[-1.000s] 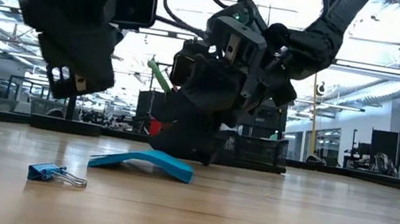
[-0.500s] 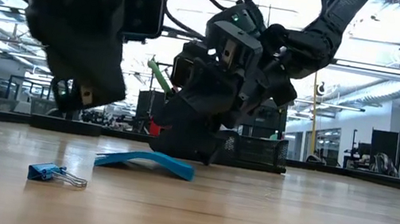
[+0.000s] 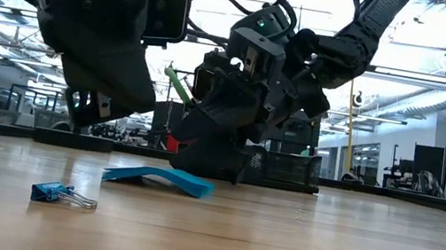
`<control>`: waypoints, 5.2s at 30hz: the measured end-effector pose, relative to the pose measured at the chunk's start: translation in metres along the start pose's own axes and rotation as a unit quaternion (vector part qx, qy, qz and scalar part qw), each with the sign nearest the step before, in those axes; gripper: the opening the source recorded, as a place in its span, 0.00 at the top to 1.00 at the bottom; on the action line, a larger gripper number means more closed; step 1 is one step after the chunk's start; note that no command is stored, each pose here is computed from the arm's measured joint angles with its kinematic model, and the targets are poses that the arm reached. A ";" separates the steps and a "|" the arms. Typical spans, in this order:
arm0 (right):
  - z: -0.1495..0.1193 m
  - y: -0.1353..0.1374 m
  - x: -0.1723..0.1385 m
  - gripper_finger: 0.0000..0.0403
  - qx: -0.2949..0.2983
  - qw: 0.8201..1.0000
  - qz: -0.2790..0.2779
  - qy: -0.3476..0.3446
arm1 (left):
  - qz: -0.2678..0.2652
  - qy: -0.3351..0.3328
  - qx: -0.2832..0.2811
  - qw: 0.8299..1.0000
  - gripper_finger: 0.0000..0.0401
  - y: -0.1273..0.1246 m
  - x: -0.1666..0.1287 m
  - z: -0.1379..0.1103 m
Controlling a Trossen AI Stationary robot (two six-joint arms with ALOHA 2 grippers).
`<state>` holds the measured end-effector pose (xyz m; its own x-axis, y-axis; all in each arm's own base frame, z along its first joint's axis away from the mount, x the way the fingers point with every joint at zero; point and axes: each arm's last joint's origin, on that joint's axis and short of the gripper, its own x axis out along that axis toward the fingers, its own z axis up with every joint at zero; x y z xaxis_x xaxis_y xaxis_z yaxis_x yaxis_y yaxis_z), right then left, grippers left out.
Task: Pick and place office supplies into organizer
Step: Put the blue sticky notes into the black desk organizer
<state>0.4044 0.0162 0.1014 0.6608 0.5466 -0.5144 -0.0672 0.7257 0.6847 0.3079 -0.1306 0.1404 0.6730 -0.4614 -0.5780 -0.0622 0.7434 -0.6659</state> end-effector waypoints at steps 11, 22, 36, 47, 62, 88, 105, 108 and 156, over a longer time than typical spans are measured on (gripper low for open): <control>0.002 0.003 0.000 0.58 0.018 0.999 0.030 0.000 | 0.002 -0.003 0.003 1.000 1.00 0.001 0.000 0.001; 0.007 -0.007 -0.007 0.58 0.018 1.000 0.022 -0.011 | 0.007 -0.008 0.004 1.000 1.00 0.001 0.000 0.002; 0.004 -0.013 -0.010 0.58 -0.002 1.000 -0.010 0.007 | 0.023 -0.007 0.001 1.000 1.00 0.006 -0.001 0.003; 0.005 -0.013 -0.010 0.58 0.007 1.000 -0.012 0.005 | 0.070 0.015 -0.017 0.997 1.00 0.023 -0.005 0.007; 0.002 -0.015 -0.010 0.58 0.013 1.000 -0.026 0.009 | 0.093 0.000 -0.018 0.995 0.85 0.018 0.005 -0.008; -0.025 0.004 0.007 0.58 -0.012 0.995 -0.043 0.087 | 0.066 -0.011 -0.034 0.997 0.84 0.029 0.023 -0.006; -0.020 0.024 0.016 0.60 -0.004 0.998 0.025 0.049 | 0.075 -0.019 -0.030 0.997 0.84 0.032 0.022 -0.005; -0.020 0.024 0.016 0.68 -0.006 0.998 0.027 0.049 | 0.075 -0.020 -0.030 0.997 0.84 0.032 0.022 -0.005; 0.051 0.058 -0.070 1.00 0.096 0.985 0.018 -0.143 | 0.180 -0.124 0.043 0.975 0.84 -0.026 -0.127 0.019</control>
<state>0.3927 -0.0011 0.2038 0.8465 0.4105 -0.3391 0.0289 0.6004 0.7991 0.2382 -0.0821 0.2405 0.7772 -0.0398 -0.6280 -0.2730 0.8779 -0.3935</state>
